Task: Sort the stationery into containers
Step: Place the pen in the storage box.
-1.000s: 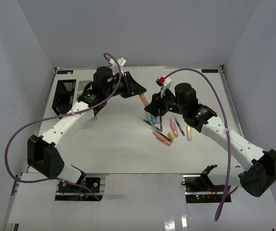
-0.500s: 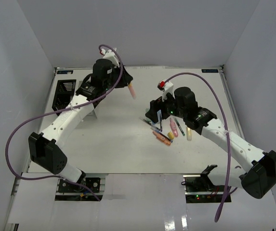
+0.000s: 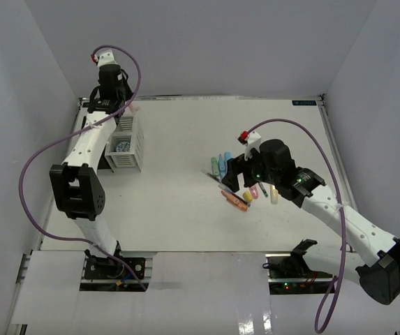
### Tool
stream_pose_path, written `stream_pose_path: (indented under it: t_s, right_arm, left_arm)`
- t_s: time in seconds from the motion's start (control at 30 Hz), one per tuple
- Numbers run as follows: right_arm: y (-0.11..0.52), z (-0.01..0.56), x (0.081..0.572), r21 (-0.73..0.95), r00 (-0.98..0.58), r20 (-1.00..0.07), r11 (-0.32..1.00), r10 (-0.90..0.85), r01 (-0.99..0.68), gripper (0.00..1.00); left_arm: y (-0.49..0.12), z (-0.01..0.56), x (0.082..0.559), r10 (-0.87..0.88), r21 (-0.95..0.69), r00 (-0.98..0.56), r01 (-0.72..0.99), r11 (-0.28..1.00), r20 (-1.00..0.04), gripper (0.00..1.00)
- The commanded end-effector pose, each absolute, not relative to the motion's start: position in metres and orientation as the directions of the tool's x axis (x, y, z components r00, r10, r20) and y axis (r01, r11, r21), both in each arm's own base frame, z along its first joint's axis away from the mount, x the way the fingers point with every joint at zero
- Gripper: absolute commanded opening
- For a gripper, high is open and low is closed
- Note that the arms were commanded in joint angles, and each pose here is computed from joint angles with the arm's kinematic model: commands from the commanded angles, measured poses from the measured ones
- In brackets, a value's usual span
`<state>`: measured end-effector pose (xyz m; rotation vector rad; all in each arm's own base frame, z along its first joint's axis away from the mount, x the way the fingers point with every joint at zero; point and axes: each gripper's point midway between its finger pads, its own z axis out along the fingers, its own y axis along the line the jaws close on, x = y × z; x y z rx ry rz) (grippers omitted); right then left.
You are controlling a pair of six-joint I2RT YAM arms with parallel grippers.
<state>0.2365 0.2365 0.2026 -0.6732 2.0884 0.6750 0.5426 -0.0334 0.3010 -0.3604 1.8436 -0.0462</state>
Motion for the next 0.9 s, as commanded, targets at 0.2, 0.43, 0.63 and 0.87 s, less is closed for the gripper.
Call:
stream_pose_path:
  t_s: [0.2,0.43,0.63,0.87]
  right_arm:
    - [0.22,0.197,0.224,0.233,-0.543,-0.813,0.74,-0.207,-0.631,0.9]
    - [0.218,0.188,0.22,0.244,-0.565,-0.799,0.747,-0.206,-0.618,0.9]
    - [0.216,0.182,0.223,0.25,-0.586,-0.786,0.768,-0.195,-0.59,0.9]
    - [0.21,0.17,0.231,0.253,-0.649,-0.743,0.828,-0.165,-0.5,0.92]
  left_arm:
    - [0.015,0.284,0.548,-0.294,-0.212,-0.205,-0.344,0.915,-0.934,0.0]
    - [0.029,0.269,0.537,-0.283,-0.195,-0.21,-0.36,0.912,-0.936,0.0]
    - [0.037,0.234,0.533,-0.285,-0.181,-0.236,-0.383,0.906,-0.929,0.19]
    - [0.035,0.233,0.534,-0.311,-0.213,-0.238,-0.364,0.907,-0.92,0.64]
